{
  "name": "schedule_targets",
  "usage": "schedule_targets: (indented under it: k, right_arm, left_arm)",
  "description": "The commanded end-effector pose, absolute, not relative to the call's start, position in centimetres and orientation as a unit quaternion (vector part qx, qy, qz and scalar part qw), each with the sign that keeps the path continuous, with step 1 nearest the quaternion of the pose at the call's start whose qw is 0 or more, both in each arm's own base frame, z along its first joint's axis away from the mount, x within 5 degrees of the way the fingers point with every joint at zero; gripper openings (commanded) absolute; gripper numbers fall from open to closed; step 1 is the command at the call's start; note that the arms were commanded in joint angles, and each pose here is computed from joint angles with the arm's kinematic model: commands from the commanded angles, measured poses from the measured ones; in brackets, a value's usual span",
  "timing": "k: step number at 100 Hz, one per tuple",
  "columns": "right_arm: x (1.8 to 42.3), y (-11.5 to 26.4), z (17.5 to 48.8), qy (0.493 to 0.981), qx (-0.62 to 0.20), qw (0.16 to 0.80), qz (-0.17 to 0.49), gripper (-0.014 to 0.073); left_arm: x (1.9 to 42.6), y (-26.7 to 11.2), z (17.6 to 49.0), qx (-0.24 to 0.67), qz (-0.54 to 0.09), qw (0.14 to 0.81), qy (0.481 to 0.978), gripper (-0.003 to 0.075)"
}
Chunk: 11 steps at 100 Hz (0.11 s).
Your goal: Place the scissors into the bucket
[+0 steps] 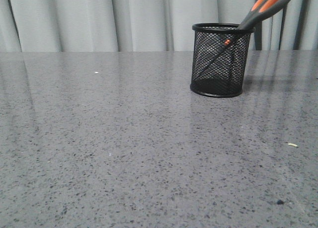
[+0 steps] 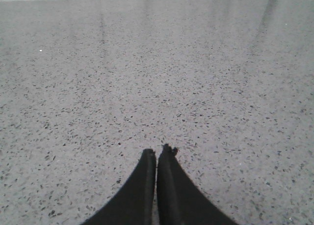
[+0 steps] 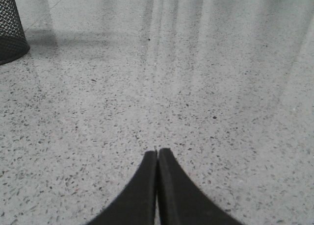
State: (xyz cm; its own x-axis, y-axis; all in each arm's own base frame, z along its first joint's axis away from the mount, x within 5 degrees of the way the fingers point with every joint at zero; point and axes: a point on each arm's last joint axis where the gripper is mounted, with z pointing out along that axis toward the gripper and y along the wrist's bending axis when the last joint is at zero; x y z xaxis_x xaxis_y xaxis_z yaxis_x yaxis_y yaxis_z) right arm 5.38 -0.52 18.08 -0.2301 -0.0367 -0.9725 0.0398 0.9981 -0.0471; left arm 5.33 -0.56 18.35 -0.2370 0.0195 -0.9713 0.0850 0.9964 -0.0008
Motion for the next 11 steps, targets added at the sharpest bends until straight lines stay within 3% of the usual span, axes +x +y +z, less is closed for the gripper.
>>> schedule_targets:
  k: [1,11]
  right_arm:
    - [5.32,-0.54,18.24,0.769,-0.001,0.638,-0.036,-0.0046]
    - [5.32,-0.54,18.24,0.769,-0.001,0.638,-0.036,-0.0046]
  left_arm:
    - [5.39,-0.52,17.56,0.025,-0.029,0.630,0.776,-0.0020]
    - [5.39,-0.52,17.56,0.025,-0.029,0.630,0.776,-0.0020]
